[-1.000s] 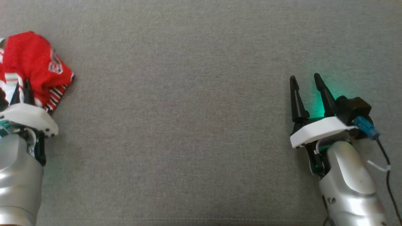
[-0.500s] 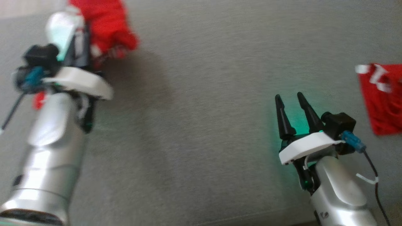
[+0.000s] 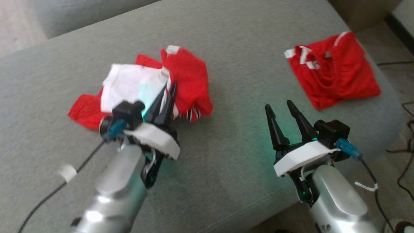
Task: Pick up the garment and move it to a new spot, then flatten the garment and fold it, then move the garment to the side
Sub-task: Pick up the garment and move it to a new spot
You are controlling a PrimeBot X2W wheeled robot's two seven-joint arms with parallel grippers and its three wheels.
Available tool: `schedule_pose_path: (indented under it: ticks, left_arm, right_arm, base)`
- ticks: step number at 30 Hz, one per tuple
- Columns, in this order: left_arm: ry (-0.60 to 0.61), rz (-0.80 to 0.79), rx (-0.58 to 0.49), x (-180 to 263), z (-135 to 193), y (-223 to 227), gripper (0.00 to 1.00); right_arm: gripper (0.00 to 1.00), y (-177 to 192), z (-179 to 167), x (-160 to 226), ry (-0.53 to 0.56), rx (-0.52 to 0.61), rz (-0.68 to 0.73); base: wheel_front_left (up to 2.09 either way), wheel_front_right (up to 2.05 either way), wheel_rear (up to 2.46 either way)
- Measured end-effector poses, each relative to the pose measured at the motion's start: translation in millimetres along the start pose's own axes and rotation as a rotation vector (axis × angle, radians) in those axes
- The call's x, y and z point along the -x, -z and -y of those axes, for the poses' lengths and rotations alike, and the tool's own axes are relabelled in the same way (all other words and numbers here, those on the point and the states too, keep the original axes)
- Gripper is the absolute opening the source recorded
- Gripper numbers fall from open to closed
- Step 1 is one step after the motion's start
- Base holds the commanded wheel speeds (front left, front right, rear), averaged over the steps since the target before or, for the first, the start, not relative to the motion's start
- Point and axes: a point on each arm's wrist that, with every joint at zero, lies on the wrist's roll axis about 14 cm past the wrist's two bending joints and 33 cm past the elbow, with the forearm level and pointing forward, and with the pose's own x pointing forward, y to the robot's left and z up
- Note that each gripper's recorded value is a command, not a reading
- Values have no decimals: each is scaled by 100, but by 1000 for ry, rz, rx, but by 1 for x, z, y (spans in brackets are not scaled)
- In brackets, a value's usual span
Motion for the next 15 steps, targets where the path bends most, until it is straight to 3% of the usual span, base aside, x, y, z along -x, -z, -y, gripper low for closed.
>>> schedule_pose_path:
  ticks: [4,5,6,7,15]
  left_arm:
    - [5,-69,6,9,8,28,0]
    - [-6,-74,4,13,5,31,26]
    - [-27,-77,3,17,0,33,69]
    - [-49,-80,1,21,-5,35,100]
    - [-287,-4,-9,69,-59,20,100]
  right_arm:
    - [100,-2,8,8,26,0,8]
    - [100,0,7,9,25,-2,5]
    - [100,2,7,10,24,-5,0]
    - [100,3,6,9,21,-5,-2]
    - [100,-2,-11,-5,-31,0,13]
  base:
    - [0,0,0]
    - [0,0,0]
    - [0,0,0]
    - [0,0,0]
    - [0,0,0]
